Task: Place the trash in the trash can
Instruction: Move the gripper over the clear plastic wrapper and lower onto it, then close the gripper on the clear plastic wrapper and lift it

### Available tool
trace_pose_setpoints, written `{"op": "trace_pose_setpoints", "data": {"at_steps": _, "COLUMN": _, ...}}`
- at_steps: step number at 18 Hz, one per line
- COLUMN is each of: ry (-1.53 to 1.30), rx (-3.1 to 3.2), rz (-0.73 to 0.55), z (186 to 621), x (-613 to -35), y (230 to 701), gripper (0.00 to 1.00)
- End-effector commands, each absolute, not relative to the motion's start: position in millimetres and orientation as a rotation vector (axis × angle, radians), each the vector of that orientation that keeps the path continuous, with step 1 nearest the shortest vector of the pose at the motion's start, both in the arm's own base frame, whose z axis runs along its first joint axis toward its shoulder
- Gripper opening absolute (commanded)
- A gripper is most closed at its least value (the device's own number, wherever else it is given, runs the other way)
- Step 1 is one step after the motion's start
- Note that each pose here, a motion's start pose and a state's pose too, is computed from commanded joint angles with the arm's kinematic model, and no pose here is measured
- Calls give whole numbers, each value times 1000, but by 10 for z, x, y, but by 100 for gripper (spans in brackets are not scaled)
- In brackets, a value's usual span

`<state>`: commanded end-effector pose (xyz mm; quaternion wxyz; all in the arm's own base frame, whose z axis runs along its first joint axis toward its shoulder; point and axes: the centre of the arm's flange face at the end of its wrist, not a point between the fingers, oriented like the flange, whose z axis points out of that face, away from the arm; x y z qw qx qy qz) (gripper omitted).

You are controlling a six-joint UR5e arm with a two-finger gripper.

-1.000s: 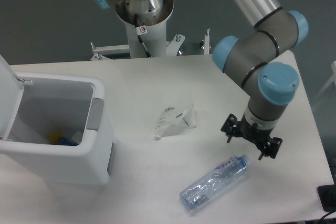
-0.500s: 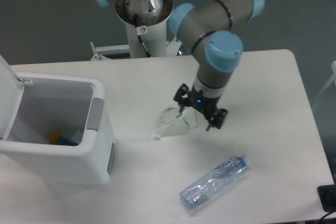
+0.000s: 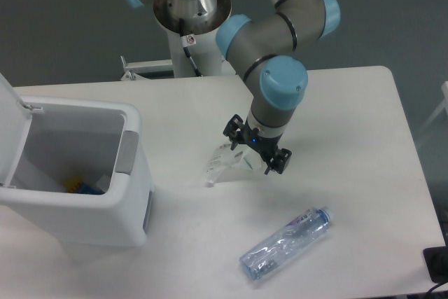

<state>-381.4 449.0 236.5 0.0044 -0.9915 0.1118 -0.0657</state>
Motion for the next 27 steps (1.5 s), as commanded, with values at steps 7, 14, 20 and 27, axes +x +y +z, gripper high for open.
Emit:
{"op": "trace_pose_setpoints", "data": {"at_steps": 7, "ry": 355, "rx": -3127, "rz": -268, "z": 2361, "x": -3522, "y": 4295, "gripper": 100}}
{"op": "trace_pose_setpoints", "data": {"at_steps": 14, "ry": 361, "rx": -3130, "rz": -261, "z": 2364, "x": -3496, "y": 4291, "gripper": 18}}
{"op": "trace_pose_setpoints", "data": {"at_steps": 20, "ry": 361, "rx": -3112, "rz": -240, "z": 2425, "x": -3560, "y": 4362, "gripper": 5}}
{"op": "trace_pose_setpoints", "data": {"at_steps": 27, "ry": 325, "rx": -3036, "rz": -164, "z": 2777, "x": -3851, "y": 4571, "gripper": 4}}
